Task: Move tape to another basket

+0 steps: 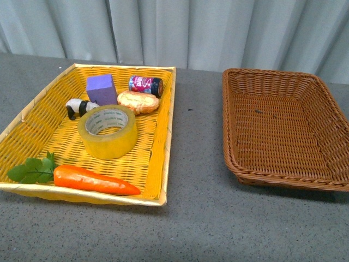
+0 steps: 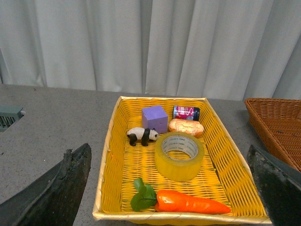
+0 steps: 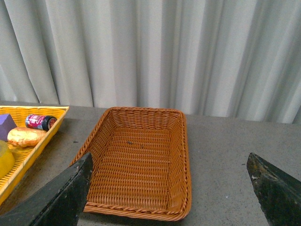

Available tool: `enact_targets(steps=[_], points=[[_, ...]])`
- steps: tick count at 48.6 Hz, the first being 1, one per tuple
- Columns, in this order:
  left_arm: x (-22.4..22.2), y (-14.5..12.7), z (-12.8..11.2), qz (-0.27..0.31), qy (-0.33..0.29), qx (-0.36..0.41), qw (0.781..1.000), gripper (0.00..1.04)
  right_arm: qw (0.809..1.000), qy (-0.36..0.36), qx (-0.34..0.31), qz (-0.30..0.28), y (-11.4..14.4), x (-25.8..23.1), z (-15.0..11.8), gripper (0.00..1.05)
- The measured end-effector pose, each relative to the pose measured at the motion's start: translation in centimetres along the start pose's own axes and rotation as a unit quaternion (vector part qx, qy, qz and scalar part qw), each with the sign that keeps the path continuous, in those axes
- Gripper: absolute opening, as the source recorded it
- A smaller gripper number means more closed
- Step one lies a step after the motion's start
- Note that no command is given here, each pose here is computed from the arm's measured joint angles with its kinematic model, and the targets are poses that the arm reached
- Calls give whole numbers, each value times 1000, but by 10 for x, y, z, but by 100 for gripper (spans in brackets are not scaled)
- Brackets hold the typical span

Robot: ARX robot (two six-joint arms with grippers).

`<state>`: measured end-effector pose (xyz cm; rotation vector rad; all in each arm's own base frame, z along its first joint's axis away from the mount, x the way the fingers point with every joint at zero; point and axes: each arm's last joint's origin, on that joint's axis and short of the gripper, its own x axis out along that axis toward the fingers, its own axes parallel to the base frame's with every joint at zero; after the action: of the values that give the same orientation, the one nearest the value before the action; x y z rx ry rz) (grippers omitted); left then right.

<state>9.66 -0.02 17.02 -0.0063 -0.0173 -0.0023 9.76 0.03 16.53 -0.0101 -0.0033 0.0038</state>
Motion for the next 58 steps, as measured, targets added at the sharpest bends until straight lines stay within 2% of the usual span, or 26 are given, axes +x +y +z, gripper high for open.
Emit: enact_targets(steps=[58], points=[[0,0,0,0,0,0,1000,98,1000,0,0,0,0,0,0,96]])
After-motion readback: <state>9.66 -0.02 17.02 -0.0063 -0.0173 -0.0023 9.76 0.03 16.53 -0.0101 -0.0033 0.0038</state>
